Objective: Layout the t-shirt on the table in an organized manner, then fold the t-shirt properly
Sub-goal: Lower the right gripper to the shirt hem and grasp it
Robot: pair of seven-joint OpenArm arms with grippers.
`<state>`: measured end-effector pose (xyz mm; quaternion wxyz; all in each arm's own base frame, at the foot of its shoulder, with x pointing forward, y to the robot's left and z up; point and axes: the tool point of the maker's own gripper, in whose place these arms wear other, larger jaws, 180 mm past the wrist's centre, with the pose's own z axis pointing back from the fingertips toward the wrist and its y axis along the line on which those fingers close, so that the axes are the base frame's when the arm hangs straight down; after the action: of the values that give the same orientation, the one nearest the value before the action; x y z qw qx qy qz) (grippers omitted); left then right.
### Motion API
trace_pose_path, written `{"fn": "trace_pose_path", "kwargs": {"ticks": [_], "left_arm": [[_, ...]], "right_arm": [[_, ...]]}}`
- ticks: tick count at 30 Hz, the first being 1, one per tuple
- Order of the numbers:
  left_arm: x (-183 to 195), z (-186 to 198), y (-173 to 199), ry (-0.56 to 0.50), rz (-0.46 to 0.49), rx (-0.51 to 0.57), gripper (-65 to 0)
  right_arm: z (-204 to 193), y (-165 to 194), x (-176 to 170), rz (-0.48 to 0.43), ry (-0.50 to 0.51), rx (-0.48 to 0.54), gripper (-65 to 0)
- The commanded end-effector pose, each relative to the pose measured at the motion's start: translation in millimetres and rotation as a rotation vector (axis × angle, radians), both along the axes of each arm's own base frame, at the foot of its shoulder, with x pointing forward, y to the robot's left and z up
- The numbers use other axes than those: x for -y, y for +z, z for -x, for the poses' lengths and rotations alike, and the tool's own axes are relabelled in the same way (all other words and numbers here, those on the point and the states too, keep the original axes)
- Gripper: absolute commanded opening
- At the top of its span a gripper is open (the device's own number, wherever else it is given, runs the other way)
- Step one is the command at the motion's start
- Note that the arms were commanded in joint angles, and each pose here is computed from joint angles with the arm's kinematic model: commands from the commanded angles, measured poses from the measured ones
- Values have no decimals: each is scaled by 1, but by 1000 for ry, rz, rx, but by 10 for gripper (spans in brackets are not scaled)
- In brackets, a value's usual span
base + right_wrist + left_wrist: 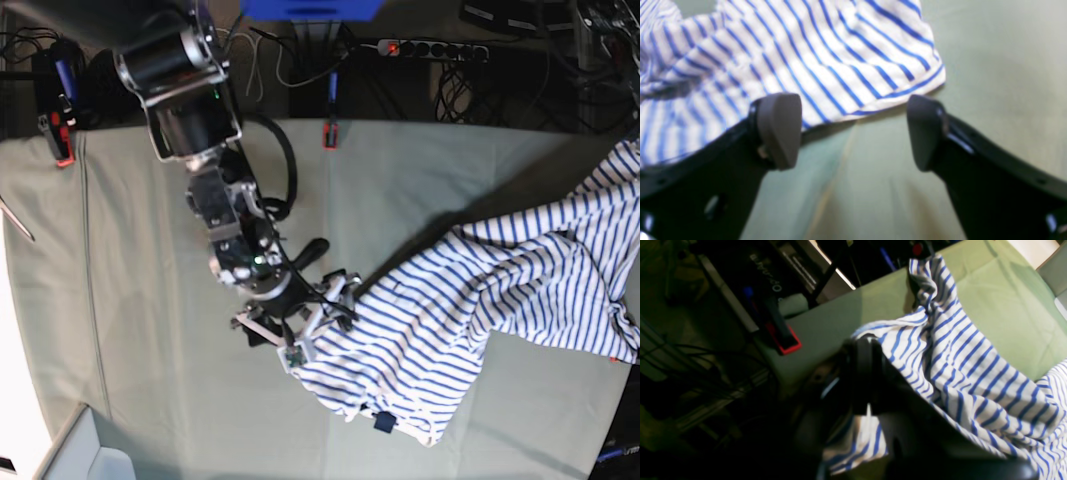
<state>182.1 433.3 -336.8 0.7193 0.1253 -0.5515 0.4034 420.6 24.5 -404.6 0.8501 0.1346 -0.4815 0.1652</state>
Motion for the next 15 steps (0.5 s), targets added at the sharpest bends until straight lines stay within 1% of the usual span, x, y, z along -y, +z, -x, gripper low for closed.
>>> {"fn": "trace_pose_path", "kwargs": {"ticks": [1,4,6,10,13,15], "left_arm": [[-9,-1,16,4,-50,27,-650],[-24,18,20,54,-67,18,-650],[-36,27,27,92,-84,26,-650],[-53,26,47,93,-138,33,-650],[-57,25,54,87,-157,33,-650],[-57,24,56,85,-161,35,-650]], "right_arm": [[-12,10,-4,-20,8,39,-128],[-12,-11,-1,-16,4,6,-127],[-13,-17,0,-24,-1,10,-127],[-16,-12,-1,-44,-5,50,-127],[-13,-14,-1,-43,-4,42,-127],[-6,-19,-9,-57,4,28,-127]]}}
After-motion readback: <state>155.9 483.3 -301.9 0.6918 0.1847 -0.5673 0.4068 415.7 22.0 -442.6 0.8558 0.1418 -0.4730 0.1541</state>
